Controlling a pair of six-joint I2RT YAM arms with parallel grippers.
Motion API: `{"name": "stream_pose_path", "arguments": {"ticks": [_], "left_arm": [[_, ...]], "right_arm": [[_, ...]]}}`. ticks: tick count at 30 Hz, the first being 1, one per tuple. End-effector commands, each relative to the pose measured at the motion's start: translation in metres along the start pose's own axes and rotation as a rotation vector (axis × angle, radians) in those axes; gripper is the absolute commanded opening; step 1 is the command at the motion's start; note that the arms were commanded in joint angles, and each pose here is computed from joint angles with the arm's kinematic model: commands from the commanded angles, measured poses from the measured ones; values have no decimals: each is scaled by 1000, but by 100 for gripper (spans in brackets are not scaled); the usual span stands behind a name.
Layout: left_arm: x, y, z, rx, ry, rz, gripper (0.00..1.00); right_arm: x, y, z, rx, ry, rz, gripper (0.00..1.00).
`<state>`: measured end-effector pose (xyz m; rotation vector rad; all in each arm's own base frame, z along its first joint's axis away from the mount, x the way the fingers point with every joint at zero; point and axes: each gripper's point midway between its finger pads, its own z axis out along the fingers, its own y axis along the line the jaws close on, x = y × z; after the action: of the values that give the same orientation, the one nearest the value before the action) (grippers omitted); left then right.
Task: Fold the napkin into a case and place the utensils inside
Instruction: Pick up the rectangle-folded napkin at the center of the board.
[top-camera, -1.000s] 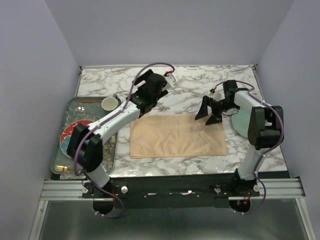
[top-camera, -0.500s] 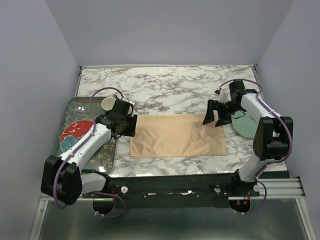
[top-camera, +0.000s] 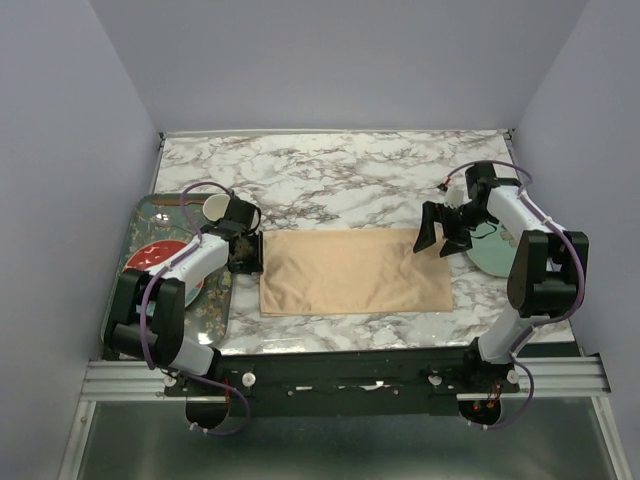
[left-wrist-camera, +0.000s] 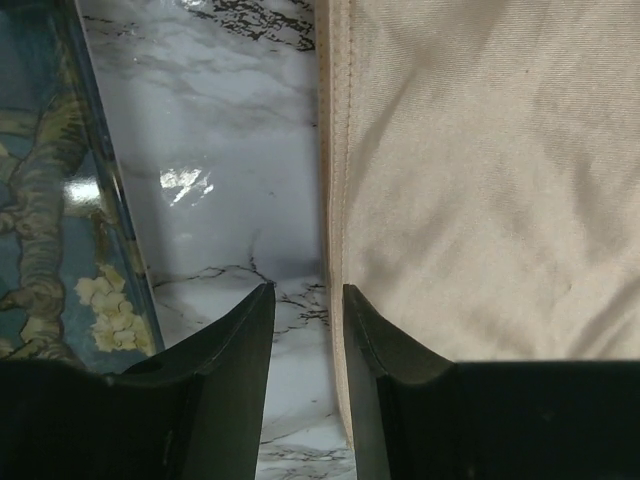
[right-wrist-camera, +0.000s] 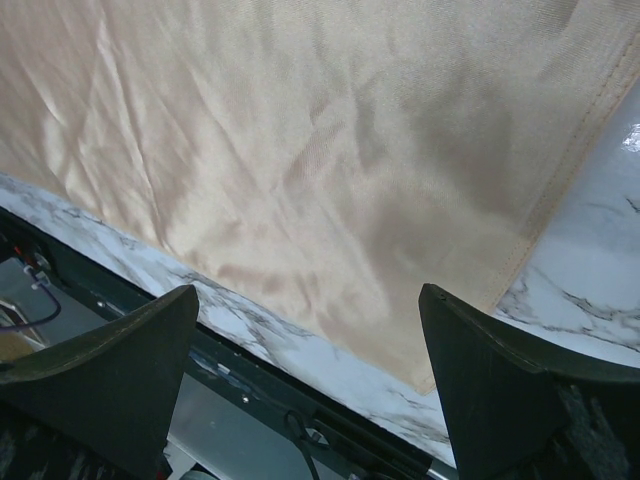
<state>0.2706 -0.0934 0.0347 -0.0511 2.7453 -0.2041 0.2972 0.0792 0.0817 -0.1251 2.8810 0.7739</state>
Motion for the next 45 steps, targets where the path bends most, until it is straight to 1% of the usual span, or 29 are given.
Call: {"name": "stream_pose_path", "arguments": {"ticks": [1,7,10,19,22,23,25,26,28,29,31,34,39,40,45], "left_arm": [[-8,-10,9,61,-43,-6,44],[1,-9,19,56,-26,-12,46],[4,-8,25,31,-27,14,47],[20,-19,31,37,17,53,47],[24,-16,34,12,35,52,42],[25,-15,35,5,44,52,38],[23,-14,36,-4,68,64,31],[21,-12,36,-14,73,82,22],[16,-11,32,-20,80,93,13],[15,-9,31,-22,84,98,5],[13,-2,28,-27,97,78,0],[0,-1,19,6,80,81,0],[-29,0,-9,35,-29,109,0],[-31,0,-13,37,-34,120,0],[-49,-19,-37,113,-105,150,0]], "right_arm": [[-1,-4,-3,10,19,-2,100],[-1,-5,-2,9,24,10,100],[-5,-4,-3,5,18,4,100],[-10,-4,-6,4,13,-1,100],[-12,-4,-6,3,11,6,100],[-12,-4,-6,3,10,6,100],[-12,-5,-7,5,9,7,100],[-11,-5,-7,4,8,7,100],[-9,-6,-6,7,12,4,100],[-8,-7,-6,7,13,6,100],[-5,-8,-5,4,20,5,100],[-4,-9,-7,10,16,-2,100],[-3,-10,-10,19,17,-17,100],[-3,-10,-10,16,19,-19,100],[-2,-6,-8,-10,26,-12,100]]}}
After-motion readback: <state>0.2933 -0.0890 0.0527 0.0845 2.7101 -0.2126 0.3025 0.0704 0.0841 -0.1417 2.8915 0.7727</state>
